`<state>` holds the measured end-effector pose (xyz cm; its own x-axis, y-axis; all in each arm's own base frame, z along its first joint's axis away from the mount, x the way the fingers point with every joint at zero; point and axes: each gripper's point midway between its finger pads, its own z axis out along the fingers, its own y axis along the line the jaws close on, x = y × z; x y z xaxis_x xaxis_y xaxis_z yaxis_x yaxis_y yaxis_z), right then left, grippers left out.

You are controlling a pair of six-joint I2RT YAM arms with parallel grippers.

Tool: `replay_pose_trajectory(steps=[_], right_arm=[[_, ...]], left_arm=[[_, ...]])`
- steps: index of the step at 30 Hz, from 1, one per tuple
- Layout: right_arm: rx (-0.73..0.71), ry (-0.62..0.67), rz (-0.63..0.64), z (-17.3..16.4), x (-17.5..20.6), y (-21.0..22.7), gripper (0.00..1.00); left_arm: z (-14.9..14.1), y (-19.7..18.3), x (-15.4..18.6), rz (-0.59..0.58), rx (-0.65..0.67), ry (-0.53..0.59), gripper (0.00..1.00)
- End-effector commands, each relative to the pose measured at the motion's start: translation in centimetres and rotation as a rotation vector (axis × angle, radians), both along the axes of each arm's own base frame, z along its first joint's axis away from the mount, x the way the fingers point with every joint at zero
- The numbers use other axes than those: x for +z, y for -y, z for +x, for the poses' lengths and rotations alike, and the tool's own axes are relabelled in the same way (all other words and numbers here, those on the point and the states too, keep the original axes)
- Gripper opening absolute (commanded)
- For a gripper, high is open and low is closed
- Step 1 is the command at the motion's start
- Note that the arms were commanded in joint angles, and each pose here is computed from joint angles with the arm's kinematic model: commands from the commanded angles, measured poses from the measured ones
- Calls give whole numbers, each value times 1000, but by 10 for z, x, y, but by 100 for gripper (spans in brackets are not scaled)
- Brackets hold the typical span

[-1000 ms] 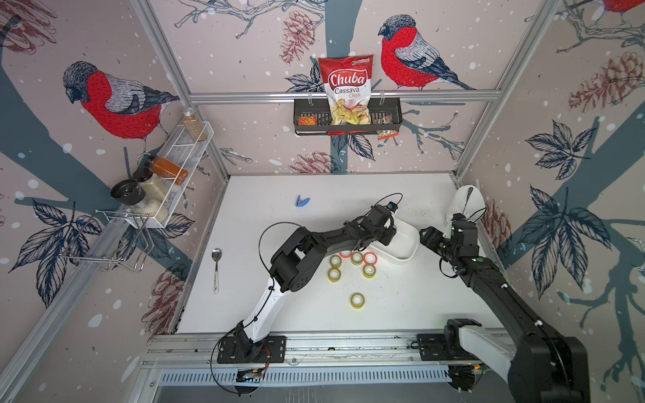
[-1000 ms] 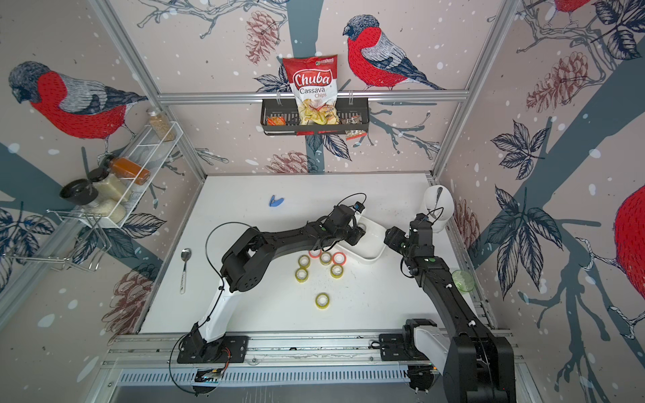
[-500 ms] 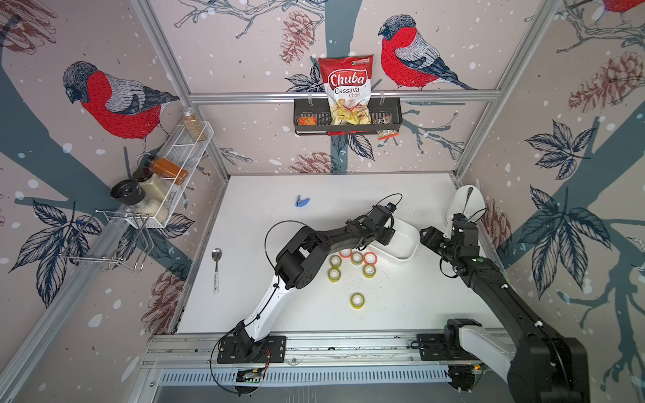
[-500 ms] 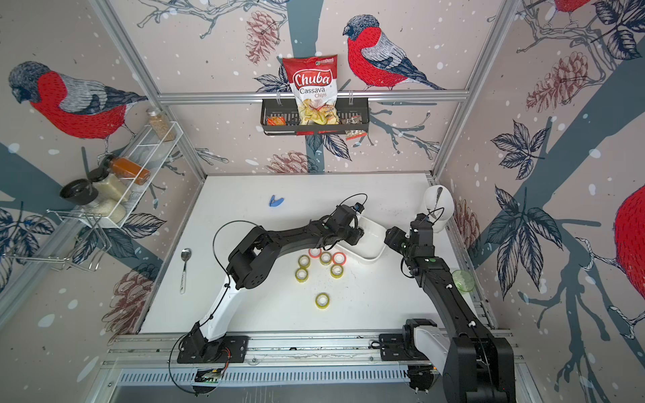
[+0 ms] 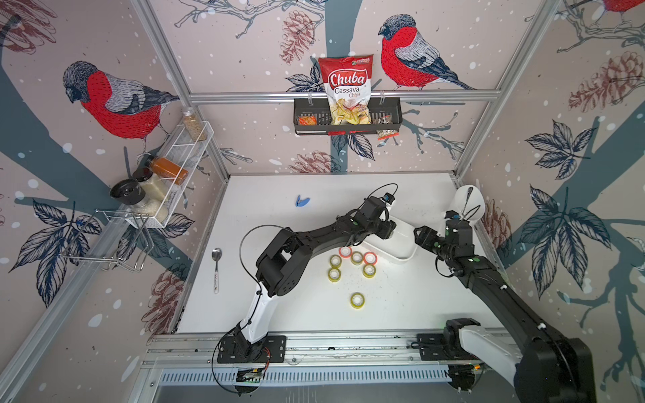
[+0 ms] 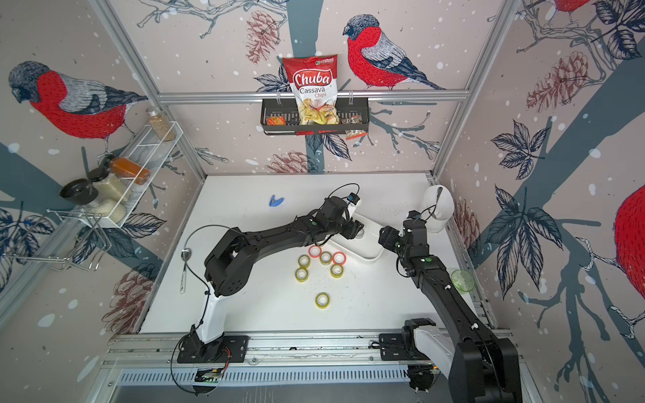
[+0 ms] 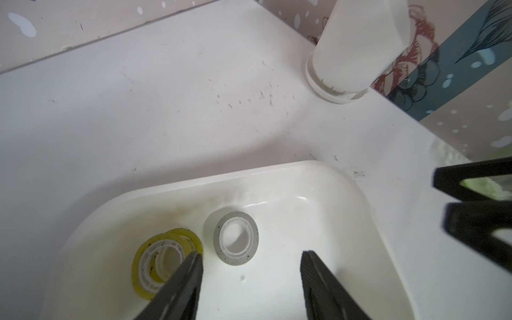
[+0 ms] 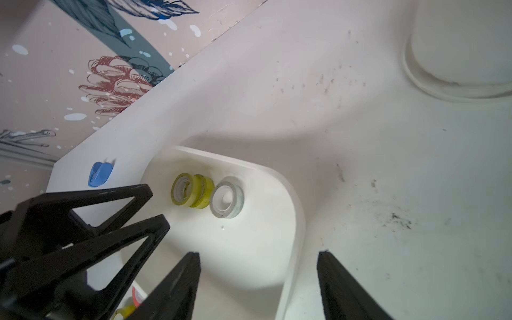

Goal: Put the transparent tape into the storage box
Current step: Place the tape in the storage box, then pick up the tape from the center of the board.

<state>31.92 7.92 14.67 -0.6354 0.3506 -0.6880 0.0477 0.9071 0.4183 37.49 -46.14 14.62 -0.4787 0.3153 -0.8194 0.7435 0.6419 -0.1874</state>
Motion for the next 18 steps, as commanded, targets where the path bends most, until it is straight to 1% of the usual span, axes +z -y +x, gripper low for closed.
replay_pose_trajectory(steps=[1, 6, 8, 11, 18], right_arm=[[28, 16, -124, 3, 7, -11, 73], [152, -5, -162, -2, 9, -51, 73], [210, -17, -194, -7, 6, -68, 73], [304, -45, -238, -17, -3, -95, 72], [516, -108, -323, -53, -26, -149, 71]], left_arm=[[-3, -11, 32, -55, 17, 38, 62], [-11, -56, 58, -72, 130, 49, 62], [-12, -81, 55, -47, 195, 52, 63], [-14, -117, 39, -7, 274, 28, 62], [-33, -189, -6, 52, 402, -29, 62]])
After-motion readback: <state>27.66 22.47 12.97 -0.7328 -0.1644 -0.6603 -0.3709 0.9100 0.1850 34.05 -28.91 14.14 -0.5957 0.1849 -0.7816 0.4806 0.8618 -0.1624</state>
